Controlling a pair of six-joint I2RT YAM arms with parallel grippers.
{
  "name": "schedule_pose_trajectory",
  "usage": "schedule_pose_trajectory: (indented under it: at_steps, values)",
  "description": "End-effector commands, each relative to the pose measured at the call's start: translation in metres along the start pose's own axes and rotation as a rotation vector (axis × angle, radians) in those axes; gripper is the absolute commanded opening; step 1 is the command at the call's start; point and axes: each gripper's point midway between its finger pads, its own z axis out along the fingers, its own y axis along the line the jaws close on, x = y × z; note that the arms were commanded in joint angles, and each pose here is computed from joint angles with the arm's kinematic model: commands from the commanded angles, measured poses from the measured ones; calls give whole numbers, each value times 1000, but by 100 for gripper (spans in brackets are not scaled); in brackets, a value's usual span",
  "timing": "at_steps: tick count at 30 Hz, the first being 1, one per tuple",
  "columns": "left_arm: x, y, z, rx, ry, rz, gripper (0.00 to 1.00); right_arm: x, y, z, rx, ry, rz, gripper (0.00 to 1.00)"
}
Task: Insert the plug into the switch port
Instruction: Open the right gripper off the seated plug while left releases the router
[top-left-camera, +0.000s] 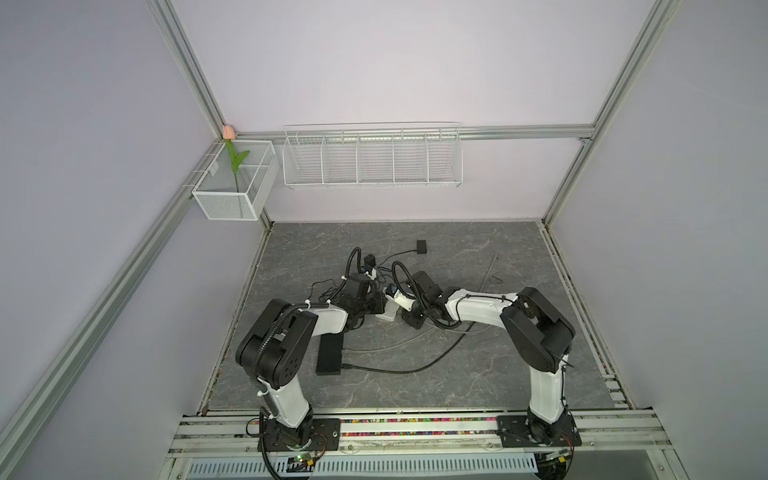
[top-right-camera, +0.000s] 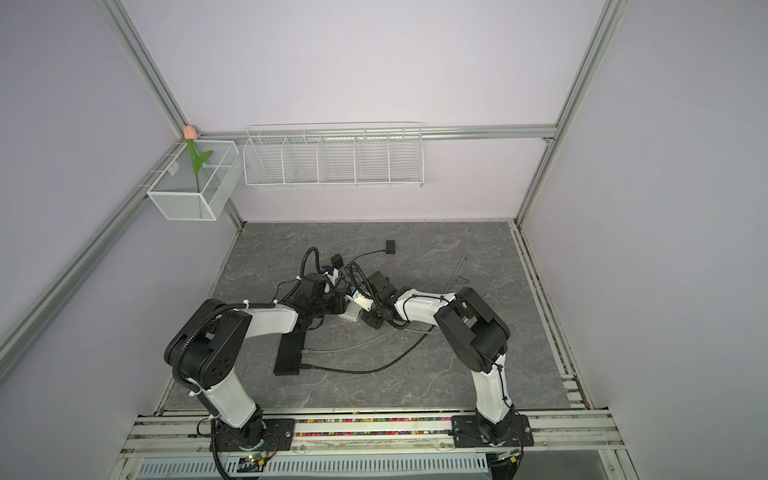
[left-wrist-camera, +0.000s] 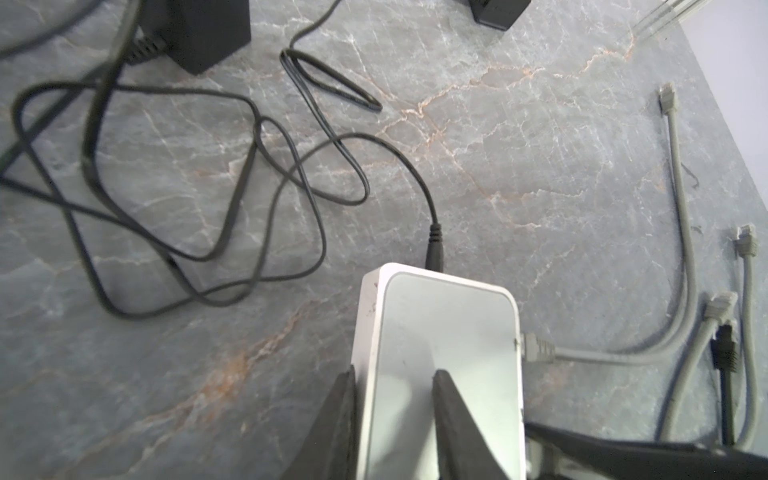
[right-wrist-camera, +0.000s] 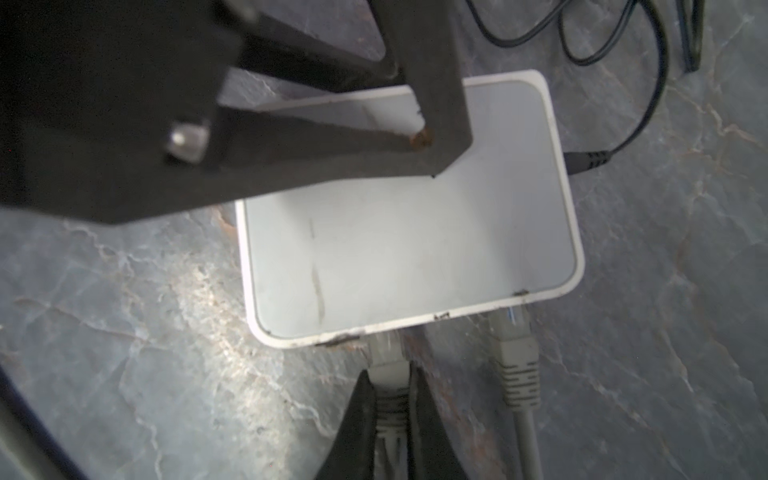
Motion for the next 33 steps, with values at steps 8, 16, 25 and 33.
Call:
schedule_pose_trajectory:
  at_steps: [8, 16, 25, 33]
  values:
    - [62, -14, -27, 134, 313, -89, 30, -31, -32, -30, 242, -158, -81, 13]
    - [34, -19, -38, 116, 268, -55, 30, -20, -27, -36, 222, -112, -71, 30]
    - [28, -18, -50, 104, 235, -53, 30, -15, -29, -68, 253, -94, -37, 38]
    - [13, -23, -70, 108, 159, -57, 31, 19, -47, -122, 391, -45, 222, 45]
